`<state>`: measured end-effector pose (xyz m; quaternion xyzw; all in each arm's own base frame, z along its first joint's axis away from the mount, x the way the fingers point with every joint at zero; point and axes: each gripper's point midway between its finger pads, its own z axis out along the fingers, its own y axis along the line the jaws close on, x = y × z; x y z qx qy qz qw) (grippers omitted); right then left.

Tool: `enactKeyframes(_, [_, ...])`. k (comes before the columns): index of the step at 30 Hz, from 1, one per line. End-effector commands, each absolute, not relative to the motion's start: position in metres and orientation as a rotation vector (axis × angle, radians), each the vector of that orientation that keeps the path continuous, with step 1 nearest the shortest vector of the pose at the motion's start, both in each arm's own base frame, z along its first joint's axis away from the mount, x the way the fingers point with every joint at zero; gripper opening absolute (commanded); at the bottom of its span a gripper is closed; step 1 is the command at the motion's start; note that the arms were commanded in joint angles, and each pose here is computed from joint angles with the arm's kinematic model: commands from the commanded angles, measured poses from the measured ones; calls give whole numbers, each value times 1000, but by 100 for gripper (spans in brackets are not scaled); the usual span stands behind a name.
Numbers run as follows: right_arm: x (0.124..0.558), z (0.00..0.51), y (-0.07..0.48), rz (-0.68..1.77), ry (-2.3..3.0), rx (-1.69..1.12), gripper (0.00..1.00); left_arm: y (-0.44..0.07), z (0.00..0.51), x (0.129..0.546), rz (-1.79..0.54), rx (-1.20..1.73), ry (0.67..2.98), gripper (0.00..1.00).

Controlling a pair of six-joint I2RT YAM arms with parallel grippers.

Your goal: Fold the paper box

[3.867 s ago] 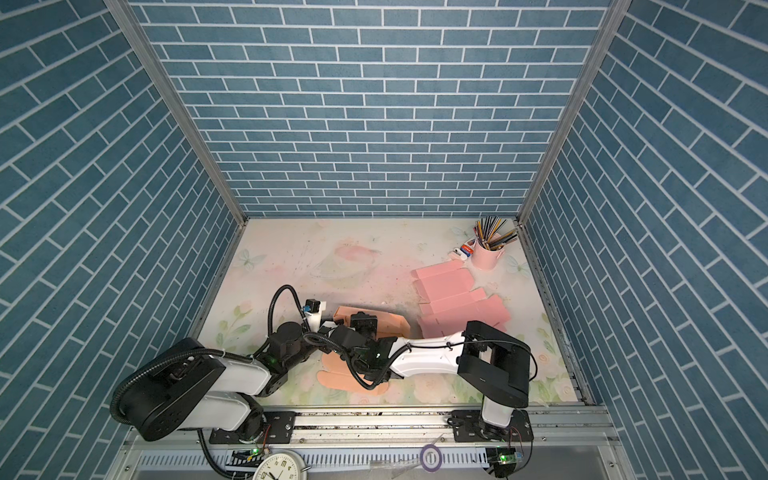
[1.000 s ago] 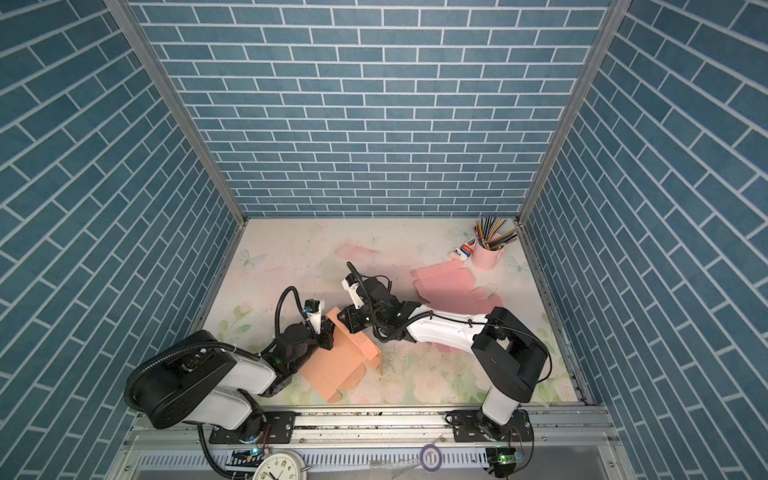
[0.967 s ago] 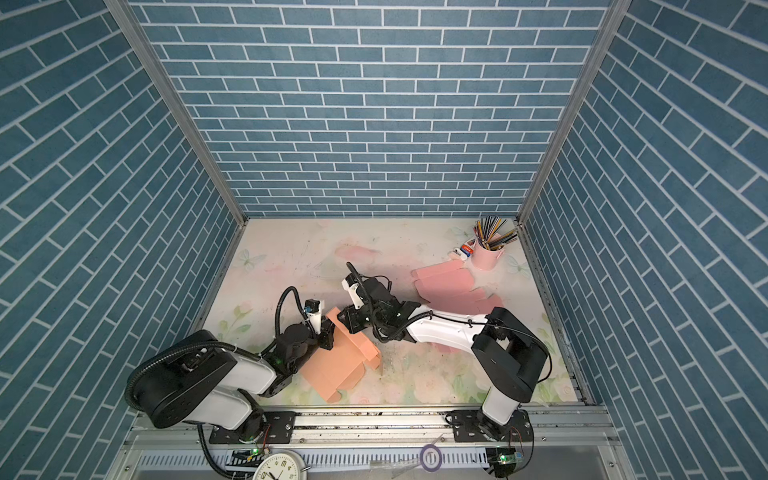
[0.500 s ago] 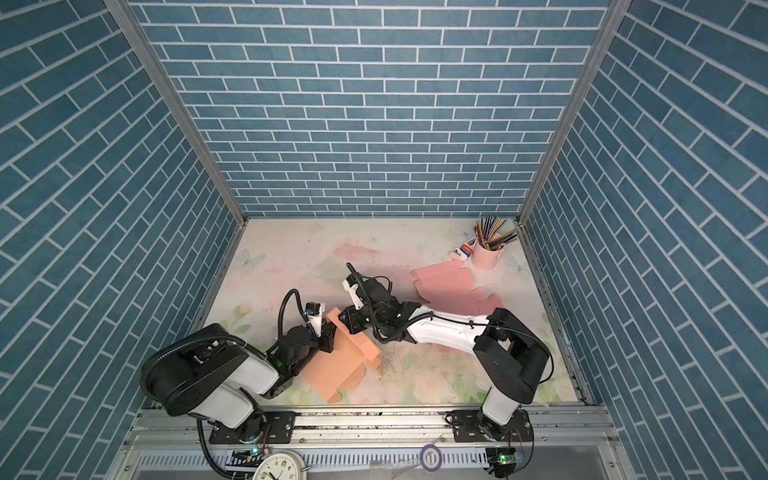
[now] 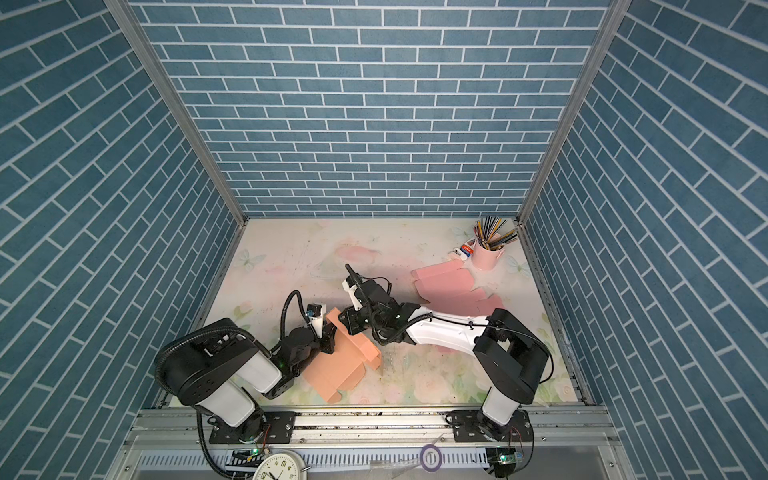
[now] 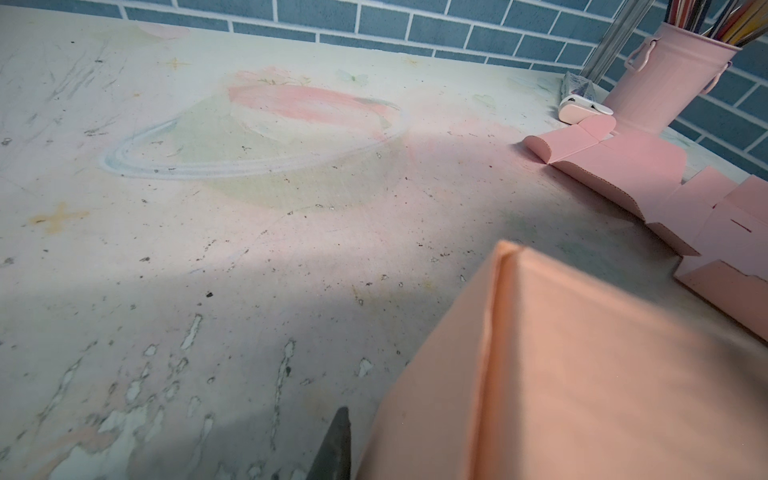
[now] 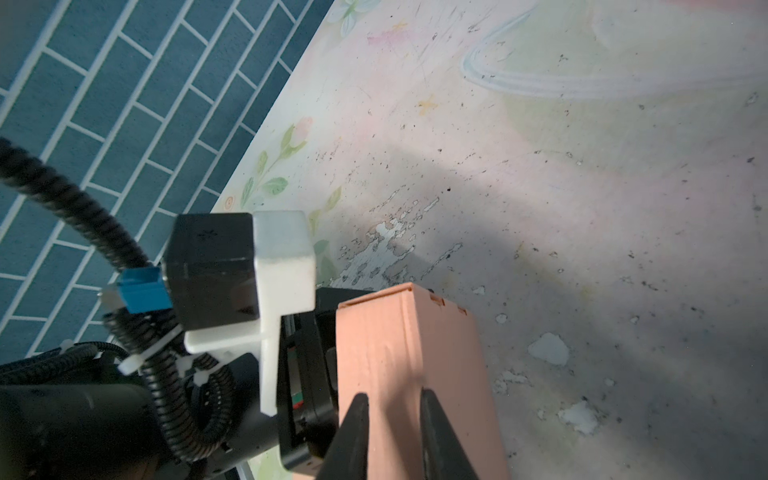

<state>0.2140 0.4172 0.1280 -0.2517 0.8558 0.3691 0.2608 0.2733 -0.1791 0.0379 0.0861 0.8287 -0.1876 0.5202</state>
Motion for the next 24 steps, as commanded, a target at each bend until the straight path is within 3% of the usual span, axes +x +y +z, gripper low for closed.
enactKeyframes(1, [194,82,391,853,2519,-697,24,-177,42,276,-447,176,1967,22])
enactKeyframes(7, [193,80,386,819,2527,-685,24,-179,40,278,-451,167,1969,25])
enactKeyframes(15, [192,77,388,829,2534,-682,24,-177,38,276,-458,163,1971,22])
enactKeyframes(24, [195,76,386,786,2541,-691,24,-179,42,272,-486,171,1964,34])
